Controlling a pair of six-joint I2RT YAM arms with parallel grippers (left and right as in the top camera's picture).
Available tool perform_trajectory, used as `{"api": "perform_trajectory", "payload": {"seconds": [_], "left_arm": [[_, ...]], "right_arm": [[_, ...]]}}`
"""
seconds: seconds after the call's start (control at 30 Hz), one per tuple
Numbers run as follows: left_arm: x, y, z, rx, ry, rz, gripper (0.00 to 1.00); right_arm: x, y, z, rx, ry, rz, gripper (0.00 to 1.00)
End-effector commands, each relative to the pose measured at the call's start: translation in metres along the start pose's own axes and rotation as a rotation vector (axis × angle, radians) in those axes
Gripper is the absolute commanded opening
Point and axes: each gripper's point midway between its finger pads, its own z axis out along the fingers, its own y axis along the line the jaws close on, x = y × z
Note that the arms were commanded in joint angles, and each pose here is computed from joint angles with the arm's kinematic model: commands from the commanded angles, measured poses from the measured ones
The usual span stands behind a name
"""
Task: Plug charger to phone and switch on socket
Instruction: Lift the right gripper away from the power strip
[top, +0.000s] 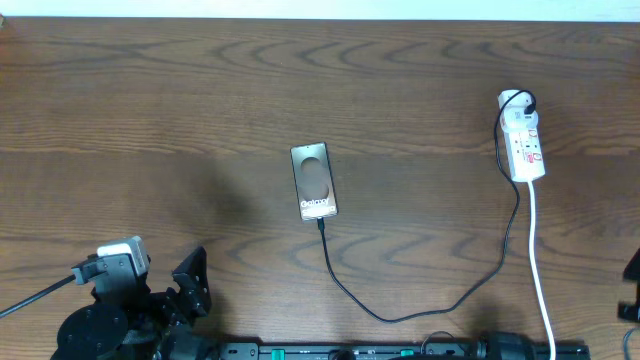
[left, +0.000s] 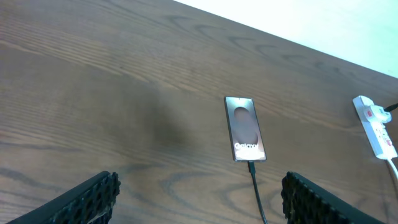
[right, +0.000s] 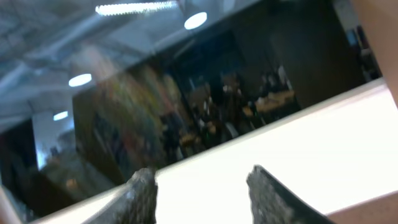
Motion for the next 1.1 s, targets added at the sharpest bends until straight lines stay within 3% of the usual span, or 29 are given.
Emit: {"api": "perform_trajectory", "payload": {"seconds": [0.0,0.37,1.07], "left_arm": [[0.001,0.0,0.0,0.004,0.002,-0.007,0.85],[0.001,0.0,0.0,0.004,0.002,-0.007,0.85],[0.001,0.0,0.0,0.004,0.002,-0.007,0.85]], "right_arm": [[0.015,-0.004,-0.015,-0.014,0.004,-0.006,0.49],[0.045,-0.022,-0.06,0.035,0.006,-0.02,0.51],[0.031,-0.005,-0.136,-0.102,-0.084,-0.027,0.56]]}}
